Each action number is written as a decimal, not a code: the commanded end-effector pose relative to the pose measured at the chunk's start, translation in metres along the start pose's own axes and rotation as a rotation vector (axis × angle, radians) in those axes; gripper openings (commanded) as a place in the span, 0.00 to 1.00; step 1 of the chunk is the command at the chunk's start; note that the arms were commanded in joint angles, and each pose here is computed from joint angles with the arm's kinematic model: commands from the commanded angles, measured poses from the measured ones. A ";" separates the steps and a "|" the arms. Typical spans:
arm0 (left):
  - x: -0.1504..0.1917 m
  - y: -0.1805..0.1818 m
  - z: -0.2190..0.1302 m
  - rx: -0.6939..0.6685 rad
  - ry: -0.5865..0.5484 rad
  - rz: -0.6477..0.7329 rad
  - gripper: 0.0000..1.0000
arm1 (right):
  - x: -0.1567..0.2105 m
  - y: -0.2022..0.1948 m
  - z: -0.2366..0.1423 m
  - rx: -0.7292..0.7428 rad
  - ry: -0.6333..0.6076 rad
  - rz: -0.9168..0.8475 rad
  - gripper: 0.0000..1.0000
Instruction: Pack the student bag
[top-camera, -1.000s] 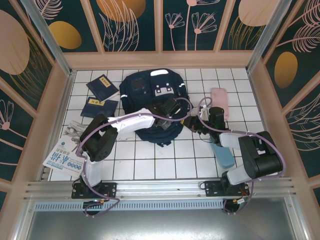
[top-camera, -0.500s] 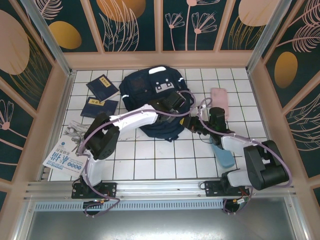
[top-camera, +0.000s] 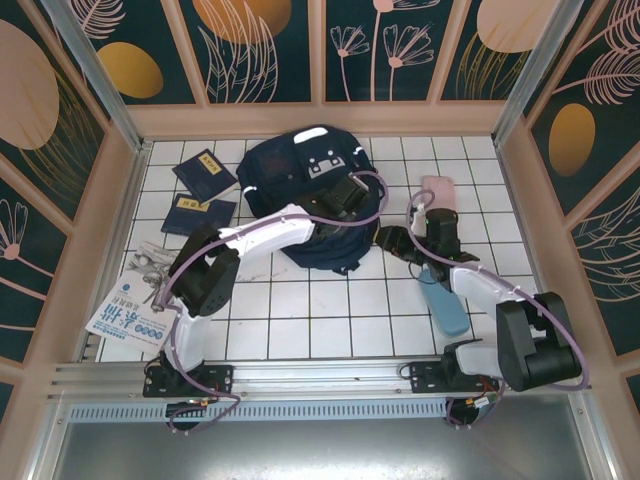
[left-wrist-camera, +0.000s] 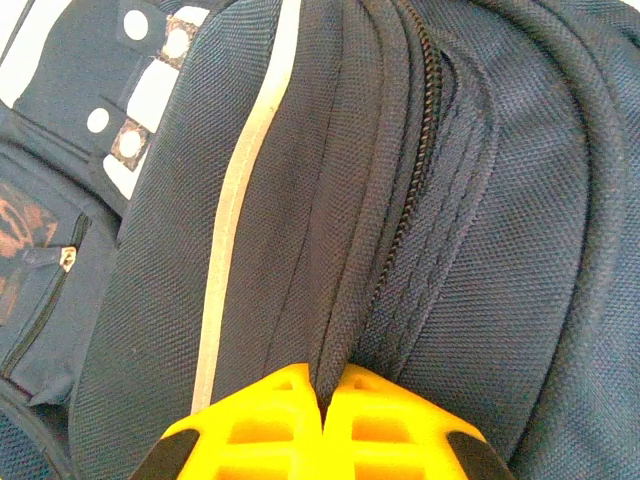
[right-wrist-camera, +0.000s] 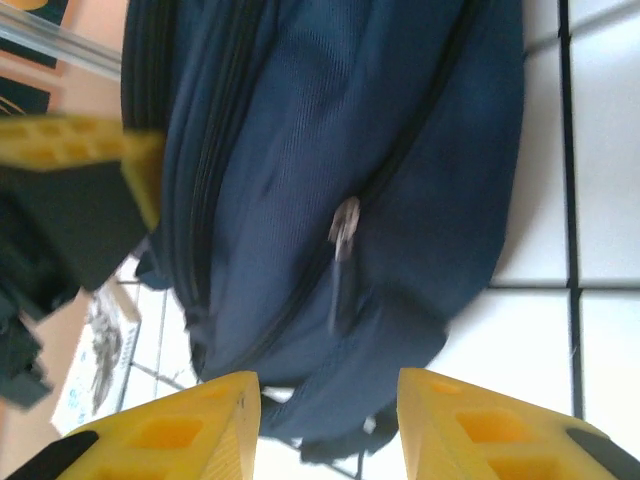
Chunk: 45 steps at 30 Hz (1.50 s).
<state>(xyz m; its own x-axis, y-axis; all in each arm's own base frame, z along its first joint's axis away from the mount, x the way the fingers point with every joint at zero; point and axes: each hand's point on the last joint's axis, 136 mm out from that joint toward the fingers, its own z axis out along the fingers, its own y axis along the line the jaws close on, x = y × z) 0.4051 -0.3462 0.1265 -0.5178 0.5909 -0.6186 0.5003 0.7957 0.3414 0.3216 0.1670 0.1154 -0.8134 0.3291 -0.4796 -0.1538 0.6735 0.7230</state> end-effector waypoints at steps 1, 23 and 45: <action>-0.037 0.029 -0.031 -0.051 -0.132 -0.085 0.00 | -0.015 -0.003 0.009 0.036 0.018 -0.157 0.42; -0.041 0.030 -0.036 -0.044 -0.148 -0.109 0.00 | -0.003 0.014 0.052 -0.062 0.157 -0.229 0.37; -0.050 0.031 -0.032 -0.061 -0.162 -0.152 0.00 | 0.011 0.033 0.031 -0.119 0.168 -0.165 0.07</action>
<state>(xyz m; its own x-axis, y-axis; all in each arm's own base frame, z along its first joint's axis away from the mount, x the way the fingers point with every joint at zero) 0.4066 -0.3414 0.1411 -0.5150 0.5601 -0.6489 0.4705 0.8175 0.3322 0.3457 0.2011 0.1046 -0.8353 0.1135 -0.5379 -0.3216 0.6927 0.6456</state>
